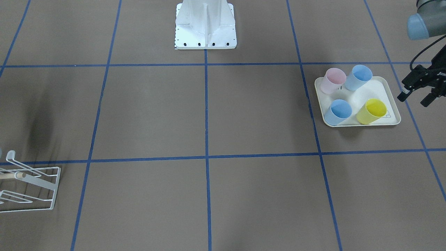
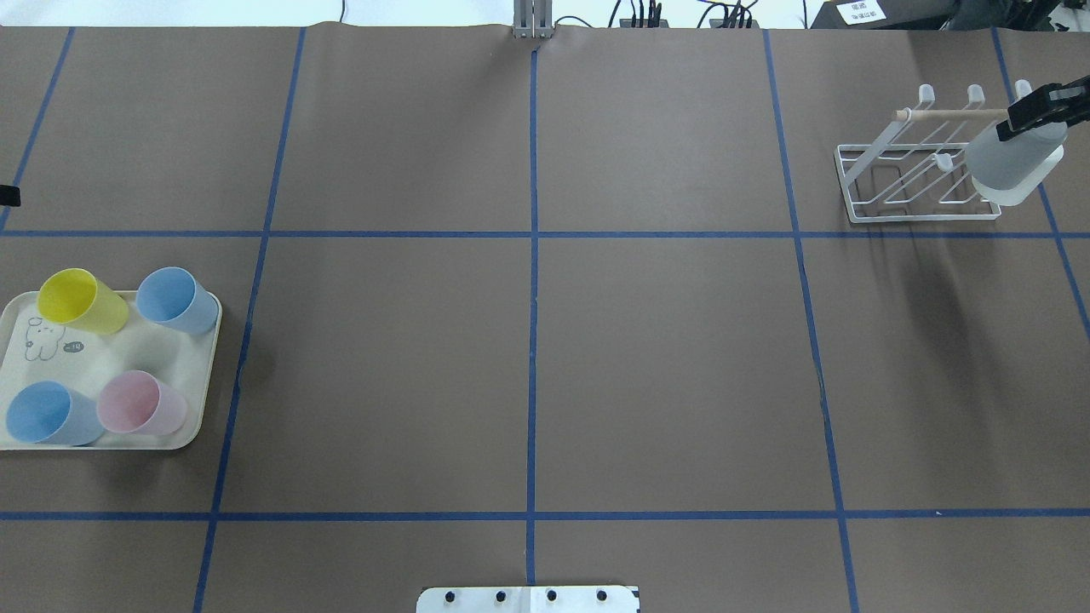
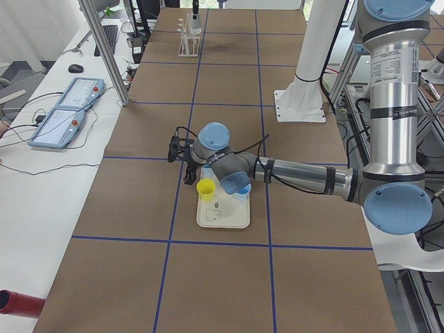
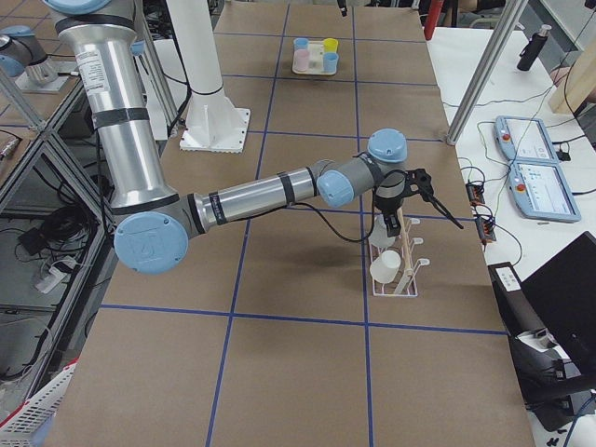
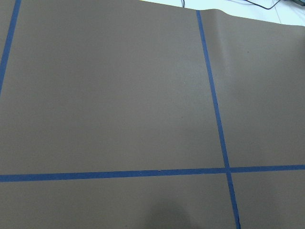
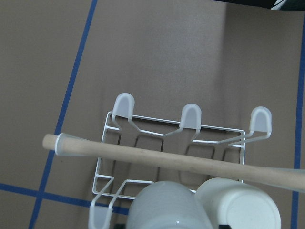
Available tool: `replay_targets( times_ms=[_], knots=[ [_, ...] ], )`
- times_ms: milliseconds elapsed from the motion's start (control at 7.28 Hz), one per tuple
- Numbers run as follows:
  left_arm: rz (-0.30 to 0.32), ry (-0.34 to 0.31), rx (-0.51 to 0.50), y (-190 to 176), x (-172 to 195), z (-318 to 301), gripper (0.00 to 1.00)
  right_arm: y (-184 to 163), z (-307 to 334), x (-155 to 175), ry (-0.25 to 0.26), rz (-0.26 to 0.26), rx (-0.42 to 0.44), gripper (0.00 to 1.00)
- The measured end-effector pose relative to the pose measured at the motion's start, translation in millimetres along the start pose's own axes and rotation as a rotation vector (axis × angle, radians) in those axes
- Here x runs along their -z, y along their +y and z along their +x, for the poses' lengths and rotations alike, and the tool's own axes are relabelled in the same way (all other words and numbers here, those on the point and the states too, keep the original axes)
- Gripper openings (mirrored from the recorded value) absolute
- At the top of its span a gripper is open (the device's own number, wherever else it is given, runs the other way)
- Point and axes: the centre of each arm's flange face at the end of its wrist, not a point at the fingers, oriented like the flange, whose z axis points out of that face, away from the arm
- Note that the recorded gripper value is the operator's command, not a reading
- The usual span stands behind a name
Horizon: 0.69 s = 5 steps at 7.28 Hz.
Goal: Transfer IKEA cup to right arm and place on rack
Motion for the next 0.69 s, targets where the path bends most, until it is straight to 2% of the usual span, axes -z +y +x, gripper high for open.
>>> replay_targets(
  times_ms=[275, 550, 687],
  knots=[
    [-0.010, -0.009, 0.012, 1.4, -3.5, -4.1, 1.00, -7.0, 6.2, -11.1, 0.006, -0.017, -0.013, 0.46],
    [-0.043, -0.036, 0.047, 4.4, -10.8, -9.7, 0.99, -7.1, 11.2, -19.1, 0.011, -0.031, -0.024, 0.84],
    [-0.072, -0.051, 0.059, 8.8, -18.3, -9.7, 0.98, -6.6, 13.0, -22.0, 0.011, -0.037, -0.028, 0.98]
  ],
)
